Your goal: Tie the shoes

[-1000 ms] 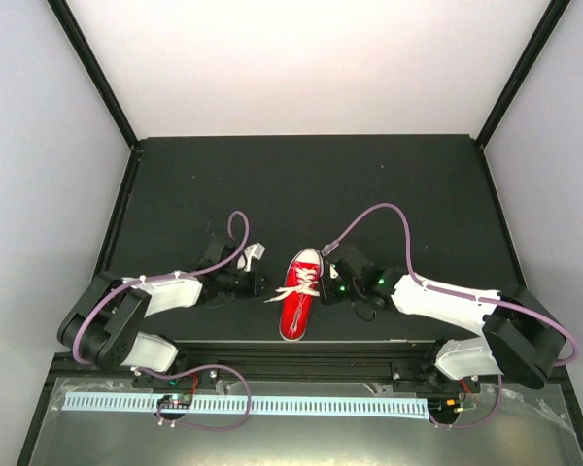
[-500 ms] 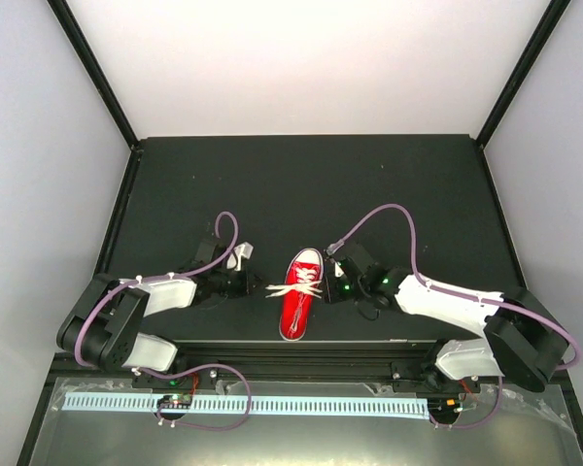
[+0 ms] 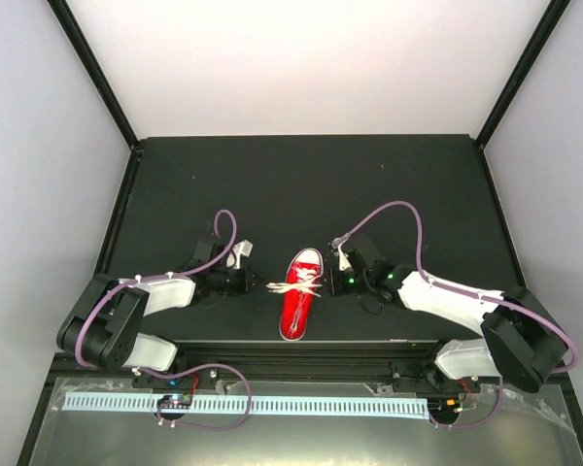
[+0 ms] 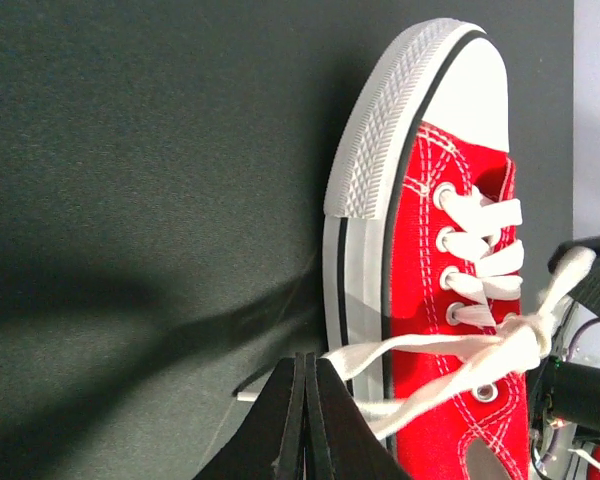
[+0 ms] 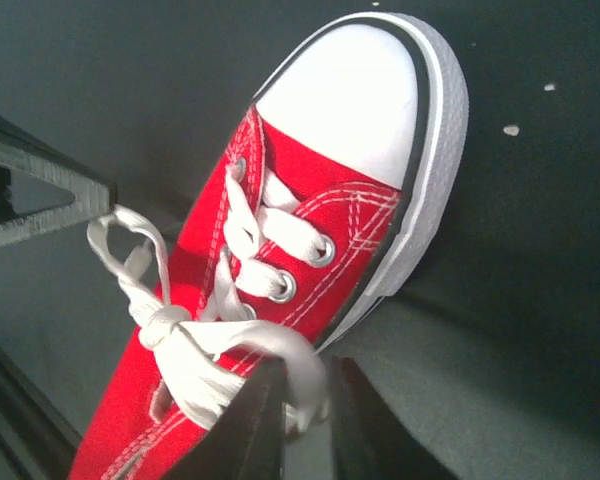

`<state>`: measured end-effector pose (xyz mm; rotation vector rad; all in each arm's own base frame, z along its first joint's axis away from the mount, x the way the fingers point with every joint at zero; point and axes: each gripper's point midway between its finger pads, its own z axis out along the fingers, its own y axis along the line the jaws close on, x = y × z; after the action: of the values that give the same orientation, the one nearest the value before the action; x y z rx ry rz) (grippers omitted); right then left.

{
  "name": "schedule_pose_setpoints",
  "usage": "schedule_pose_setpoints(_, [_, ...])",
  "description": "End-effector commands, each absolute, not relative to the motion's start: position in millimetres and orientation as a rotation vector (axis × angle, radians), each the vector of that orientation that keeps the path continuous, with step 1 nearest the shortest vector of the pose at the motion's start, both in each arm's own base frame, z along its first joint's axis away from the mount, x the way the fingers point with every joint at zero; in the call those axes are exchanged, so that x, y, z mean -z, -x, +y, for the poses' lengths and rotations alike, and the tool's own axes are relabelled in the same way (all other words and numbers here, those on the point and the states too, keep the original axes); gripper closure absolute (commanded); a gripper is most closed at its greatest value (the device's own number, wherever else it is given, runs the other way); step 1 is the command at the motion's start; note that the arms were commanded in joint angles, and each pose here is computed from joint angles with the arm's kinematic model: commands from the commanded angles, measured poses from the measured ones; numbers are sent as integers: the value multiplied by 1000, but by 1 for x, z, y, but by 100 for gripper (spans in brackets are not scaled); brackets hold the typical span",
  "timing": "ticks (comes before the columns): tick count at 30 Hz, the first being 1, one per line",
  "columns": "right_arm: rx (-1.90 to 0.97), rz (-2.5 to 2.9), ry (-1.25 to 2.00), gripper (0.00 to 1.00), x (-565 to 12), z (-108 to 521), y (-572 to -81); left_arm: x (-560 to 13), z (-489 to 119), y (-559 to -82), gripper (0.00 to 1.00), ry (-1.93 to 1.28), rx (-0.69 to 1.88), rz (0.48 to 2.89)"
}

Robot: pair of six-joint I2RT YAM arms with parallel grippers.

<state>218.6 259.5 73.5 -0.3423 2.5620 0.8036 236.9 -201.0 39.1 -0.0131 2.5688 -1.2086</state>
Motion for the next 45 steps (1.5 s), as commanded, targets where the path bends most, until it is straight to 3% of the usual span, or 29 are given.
schedule_pose_setpoints(1, [-867,2509,379,72,-87,266,-224,-60,-214,-242,98,-97,1273,2494])
schedule_pose_setpoints(6, [-887,2457,424,39,-102,259,-215,-62,-216,-240,99,-112,1288,2491])
schedule_pose_setpoints(10, [-1003,2423,456,32,-99,259,-196,-61,-222,-237,98,-135,1315,2499])
schedule_pose_setpoints(15, [-1149,2424,476,43,-86,267,-177,-62,-225,-237,98,-150,1324,2495])
schedule_pose_setpoints(22, [-1188,2417,547,45,-83,280,-178,-62,-226,-236,99,-151,1324,2499])
schedule_pose_setpoints(29, [-1167,2445,613,57,-74,287,-182,-62,-226,-236,98,-150,1325,2500])
schedule_pose_setpoints(37, [-1167,2458,634,78,-69,289,-181,-63,-227,-237,99,-151,1323,2500])
schedule_pose_setpoints(41, [-1116,2481,615,98,-65,282,-182,-64,-227,-238,98,-152,1324,2498])
schedule_pose_setpoints(42, [-1092,2492,601,98,-63,278,-182,-65,-227,-238,97,-151,1324,2497])
schedule_pose_setpoints(45, [-1045,2530,567,98,-57,267,-178,-66,-228,-239,80,-149,1328,2491])
